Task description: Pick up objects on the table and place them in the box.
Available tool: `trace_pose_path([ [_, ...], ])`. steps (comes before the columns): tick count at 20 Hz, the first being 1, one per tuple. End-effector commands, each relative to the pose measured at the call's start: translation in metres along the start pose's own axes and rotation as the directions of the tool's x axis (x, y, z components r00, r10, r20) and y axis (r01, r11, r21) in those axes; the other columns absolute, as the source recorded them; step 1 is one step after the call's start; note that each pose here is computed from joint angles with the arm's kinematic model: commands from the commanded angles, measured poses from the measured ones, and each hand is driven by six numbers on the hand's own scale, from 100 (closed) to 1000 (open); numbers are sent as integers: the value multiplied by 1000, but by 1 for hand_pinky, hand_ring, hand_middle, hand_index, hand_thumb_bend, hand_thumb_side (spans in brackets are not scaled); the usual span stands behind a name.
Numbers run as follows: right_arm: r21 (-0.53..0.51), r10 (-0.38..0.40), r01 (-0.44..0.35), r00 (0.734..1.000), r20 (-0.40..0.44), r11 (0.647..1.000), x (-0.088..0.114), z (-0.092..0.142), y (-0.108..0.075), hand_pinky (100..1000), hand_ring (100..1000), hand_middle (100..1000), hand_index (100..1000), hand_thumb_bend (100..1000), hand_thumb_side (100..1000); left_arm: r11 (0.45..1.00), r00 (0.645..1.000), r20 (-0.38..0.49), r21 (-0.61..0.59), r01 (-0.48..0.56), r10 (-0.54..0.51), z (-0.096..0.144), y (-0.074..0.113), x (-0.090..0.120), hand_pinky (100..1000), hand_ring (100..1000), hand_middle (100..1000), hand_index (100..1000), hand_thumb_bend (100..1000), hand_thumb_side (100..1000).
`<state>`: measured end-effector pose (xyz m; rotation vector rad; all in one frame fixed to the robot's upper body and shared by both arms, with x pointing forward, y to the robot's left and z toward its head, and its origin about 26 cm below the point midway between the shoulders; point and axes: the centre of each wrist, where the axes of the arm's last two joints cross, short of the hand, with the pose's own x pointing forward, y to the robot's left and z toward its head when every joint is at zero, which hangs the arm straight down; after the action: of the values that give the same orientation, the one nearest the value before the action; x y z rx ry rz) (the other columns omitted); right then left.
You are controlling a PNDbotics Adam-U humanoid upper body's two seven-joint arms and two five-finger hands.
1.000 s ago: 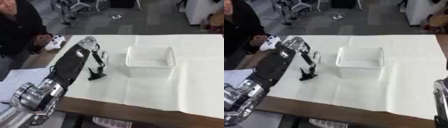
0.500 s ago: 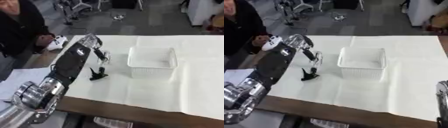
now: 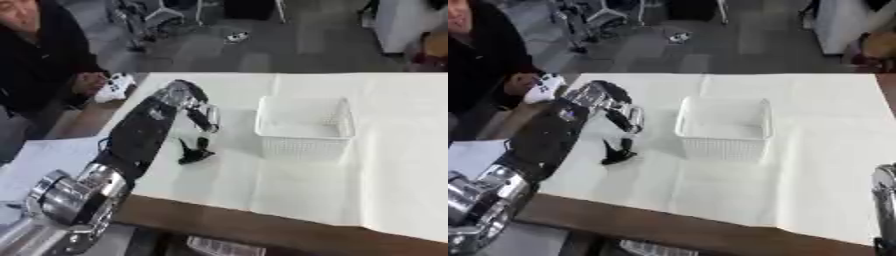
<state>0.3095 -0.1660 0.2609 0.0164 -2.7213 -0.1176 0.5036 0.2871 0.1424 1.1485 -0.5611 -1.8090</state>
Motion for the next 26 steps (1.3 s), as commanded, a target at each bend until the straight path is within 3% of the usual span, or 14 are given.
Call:
trace_pose_path([
  [1,2,-15,15,999,28,1000,6,-5,3,430,529,569,825,254,1000,1000,1000,-19,2,-1,1,3,3,-10,1000,1000,1000,1000,348,1000],
  [6,1,-15,15,999,29,1000,6,-5,3,430,529,569,825,253,1000,1000,1000,-9,-17,11,-12,1,-3,-9,1000,1000,1000,1000,421,1000],
  [12,2,-14,14,1000,28,1000,6,-5,3,430,529,569,825,254,1000,997,999,-23,-62,42,-44,0,-6,-8,926,1000,1000,1000,613,1000],
  [16,1,-14,14,999,29,1000,6,-5,3,430,529,569,825,253,1000,994,998,-16,-97,55,-57,-2,-10,-4,917,1000,1000,1000,690,1000],
  [20,1,-14,14,999,29,1000,6,-5,3,430,529,568,825,253,1000,992,998,-2,-105,67,-67,-3,-13,-1,937,1000,1000,1000,697,1000],
  [26,1,-15,15,999,31,1000,6,-6,3,430,529,568,825,253,1000,994,997,26,-91,68,-66,-6,-22,6,923,1000,1000,1000,585,1000],
])
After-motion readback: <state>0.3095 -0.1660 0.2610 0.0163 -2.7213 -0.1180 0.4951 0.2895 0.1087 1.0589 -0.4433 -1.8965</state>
